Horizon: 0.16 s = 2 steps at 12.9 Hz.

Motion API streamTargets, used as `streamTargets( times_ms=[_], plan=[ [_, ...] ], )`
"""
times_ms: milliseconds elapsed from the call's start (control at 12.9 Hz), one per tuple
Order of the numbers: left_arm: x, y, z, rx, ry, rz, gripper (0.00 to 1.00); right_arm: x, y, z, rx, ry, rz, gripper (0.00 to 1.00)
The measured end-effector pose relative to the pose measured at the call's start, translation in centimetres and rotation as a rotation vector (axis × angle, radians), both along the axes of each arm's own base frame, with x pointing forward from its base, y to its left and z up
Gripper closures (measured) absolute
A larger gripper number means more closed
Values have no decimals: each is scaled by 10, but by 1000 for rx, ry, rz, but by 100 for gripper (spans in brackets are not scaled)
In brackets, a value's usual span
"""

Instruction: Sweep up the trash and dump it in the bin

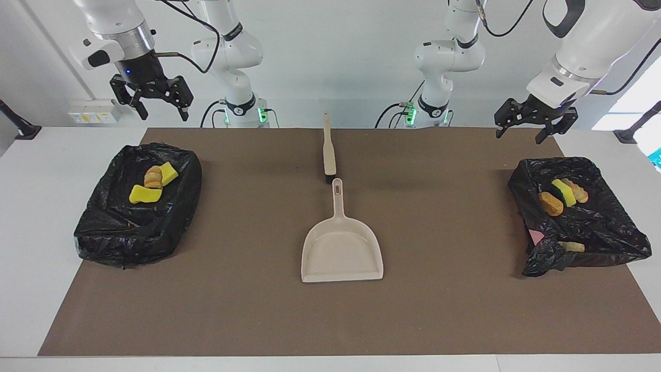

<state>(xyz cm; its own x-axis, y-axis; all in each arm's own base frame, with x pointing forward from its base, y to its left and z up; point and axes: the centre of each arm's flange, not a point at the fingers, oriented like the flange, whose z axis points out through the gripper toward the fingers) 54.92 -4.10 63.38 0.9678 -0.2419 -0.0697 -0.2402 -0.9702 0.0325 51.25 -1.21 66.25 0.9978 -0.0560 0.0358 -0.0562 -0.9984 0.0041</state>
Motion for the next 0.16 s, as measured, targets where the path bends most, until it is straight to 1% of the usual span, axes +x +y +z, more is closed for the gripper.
streamTargets(
  times_ms=[155],
  plan=[
    [0,0,0,0,1,-2,0,0,0,0,0,0,0,0]
  ],
)
